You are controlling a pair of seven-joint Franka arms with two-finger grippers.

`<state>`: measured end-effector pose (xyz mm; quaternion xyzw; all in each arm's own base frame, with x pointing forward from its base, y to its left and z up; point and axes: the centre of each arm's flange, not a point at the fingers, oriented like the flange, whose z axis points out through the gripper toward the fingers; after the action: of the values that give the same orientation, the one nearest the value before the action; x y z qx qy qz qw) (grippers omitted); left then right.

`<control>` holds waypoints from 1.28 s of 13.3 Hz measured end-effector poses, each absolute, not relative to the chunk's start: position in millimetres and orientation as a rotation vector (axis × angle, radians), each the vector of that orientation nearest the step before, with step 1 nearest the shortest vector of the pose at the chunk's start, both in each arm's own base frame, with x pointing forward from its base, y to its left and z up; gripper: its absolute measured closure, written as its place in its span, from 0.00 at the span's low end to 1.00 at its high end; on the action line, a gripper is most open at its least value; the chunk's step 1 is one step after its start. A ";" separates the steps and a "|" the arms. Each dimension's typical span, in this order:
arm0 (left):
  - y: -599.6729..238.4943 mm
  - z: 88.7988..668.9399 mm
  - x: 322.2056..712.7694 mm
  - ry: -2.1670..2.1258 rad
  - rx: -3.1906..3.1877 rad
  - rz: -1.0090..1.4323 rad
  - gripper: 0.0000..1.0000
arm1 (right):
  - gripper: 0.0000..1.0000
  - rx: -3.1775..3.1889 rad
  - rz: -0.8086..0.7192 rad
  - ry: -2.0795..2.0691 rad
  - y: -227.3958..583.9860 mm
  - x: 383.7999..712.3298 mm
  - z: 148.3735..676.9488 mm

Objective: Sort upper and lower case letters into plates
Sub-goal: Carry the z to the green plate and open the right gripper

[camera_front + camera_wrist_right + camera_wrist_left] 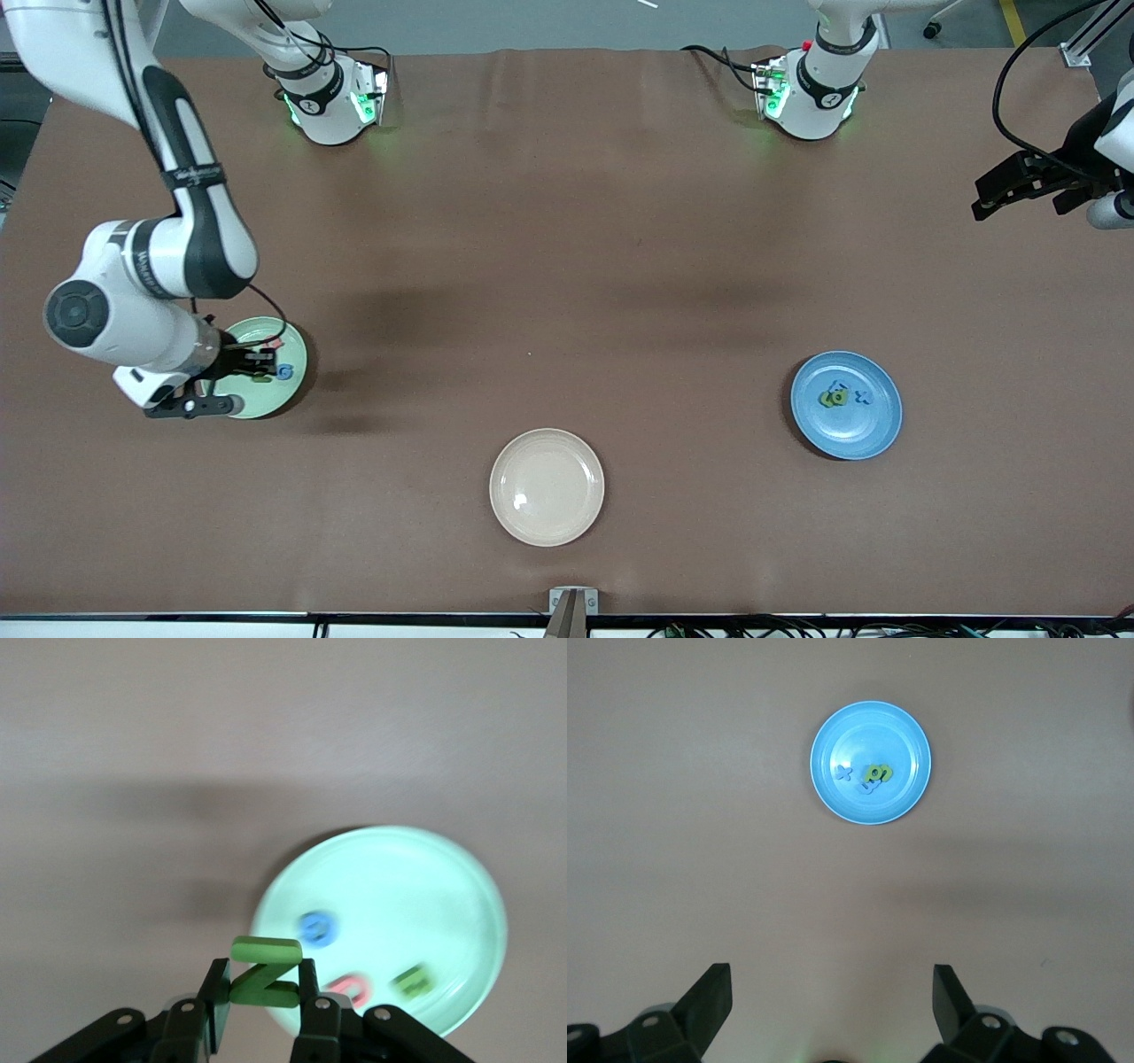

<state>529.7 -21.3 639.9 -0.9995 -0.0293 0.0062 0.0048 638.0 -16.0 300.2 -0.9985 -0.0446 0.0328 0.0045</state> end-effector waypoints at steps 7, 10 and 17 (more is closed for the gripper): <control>-22.9 630.0 529.8 -0.077 -3.105 0.042 0.00 | 0.65 -3.112 0.121 -0.259 -91.3 637.0 211.6; -27.3 628.6 529.4 -0.060 -3.090 0.045 0.00 | 0.65 -3.101 0.151 -0.271 -85.3 632.9 191.7; -27.8 634.1 526.2 -0.059 -3.089 0.028 0.00 | 0.61 -3.100 0.149 -0.276 -82.3 625.8 181.2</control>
<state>526.2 -27.8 634.1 -0.9994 -0.0193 0.0091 0.0262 625.8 -82.3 181.2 -0.9948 -0.0885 0.0477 0.0131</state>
